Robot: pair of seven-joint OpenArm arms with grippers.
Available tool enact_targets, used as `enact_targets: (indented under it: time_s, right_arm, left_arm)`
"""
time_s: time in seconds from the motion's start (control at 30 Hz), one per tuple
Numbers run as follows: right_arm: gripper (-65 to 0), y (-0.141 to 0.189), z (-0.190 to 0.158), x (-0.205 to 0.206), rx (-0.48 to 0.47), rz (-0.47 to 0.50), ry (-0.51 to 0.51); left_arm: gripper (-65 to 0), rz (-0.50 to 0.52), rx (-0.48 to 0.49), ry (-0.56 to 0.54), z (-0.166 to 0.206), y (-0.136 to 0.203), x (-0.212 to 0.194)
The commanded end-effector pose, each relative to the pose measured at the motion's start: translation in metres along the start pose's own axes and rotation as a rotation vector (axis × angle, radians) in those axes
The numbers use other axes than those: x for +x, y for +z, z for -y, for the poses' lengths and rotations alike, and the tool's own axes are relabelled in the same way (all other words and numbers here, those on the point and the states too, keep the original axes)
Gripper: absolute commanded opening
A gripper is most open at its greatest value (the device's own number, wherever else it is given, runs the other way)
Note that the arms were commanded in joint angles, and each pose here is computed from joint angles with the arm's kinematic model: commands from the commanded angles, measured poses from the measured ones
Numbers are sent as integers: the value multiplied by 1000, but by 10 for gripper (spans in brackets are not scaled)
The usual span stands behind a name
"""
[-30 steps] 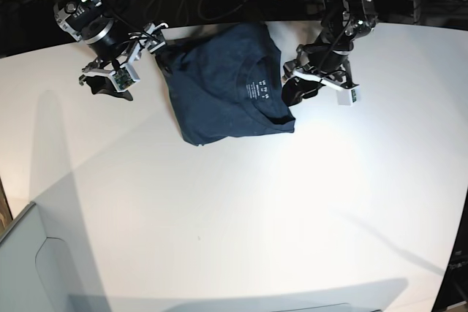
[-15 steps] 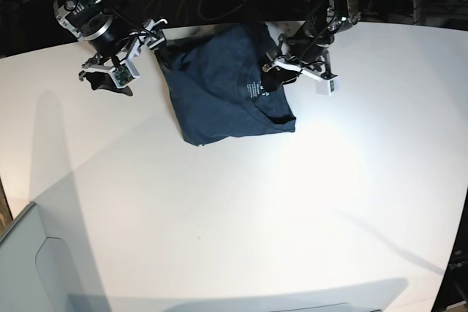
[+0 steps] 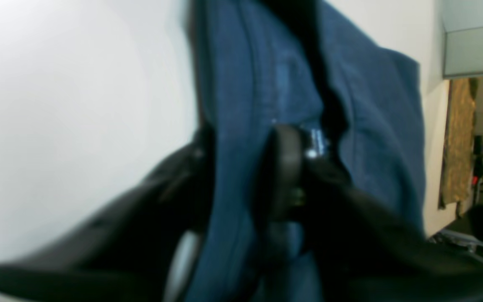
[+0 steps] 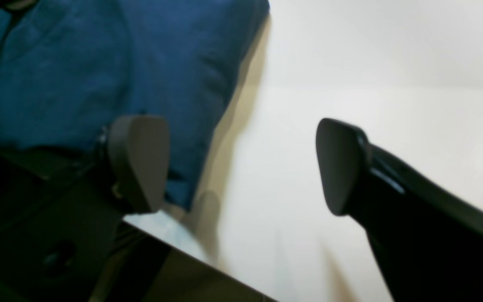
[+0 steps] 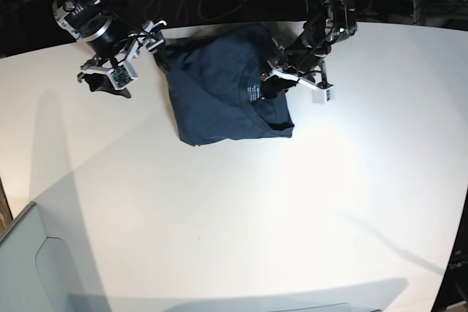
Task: Fold the T-shirt properly
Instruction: 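Press the bundle edge with the left gripper to square it, then push the folded shirt with the left gripper toward the right gripper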
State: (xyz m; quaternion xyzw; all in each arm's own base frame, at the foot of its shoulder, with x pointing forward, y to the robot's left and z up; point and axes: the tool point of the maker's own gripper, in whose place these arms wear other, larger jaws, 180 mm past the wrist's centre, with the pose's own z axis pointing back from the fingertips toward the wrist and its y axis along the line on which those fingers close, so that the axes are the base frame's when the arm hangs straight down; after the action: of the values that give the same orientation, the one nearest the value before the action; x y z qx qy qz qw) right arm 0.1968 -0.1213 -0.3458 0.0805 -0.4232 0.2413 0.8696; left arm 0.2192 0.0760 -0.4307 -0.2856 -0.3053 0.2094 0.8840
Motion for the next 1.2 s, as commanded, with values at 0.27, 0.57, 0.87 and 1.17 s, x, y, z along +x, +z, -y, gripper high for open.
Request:
enact_targets:
  time_s: [0.27,0.57,0.87,1.17]
  right_arm:
    - [-118,17,51,13,-151,46,6]
    - [-118,29,85,18,-264,69,-17]
    - [-118,32,98,25,-320,103,-51]
    - [-118,33,97,23,-319,95,-54]
  left_arm:
    - [-650,-78,-66,-242,29,-21,24]
    - [-650,-249,-113,-659,68,-86,48]
    - [-650,-373,-171,-1164,146,-126,36]
    - [-650,-442,-254,-1768,166,-141,1]
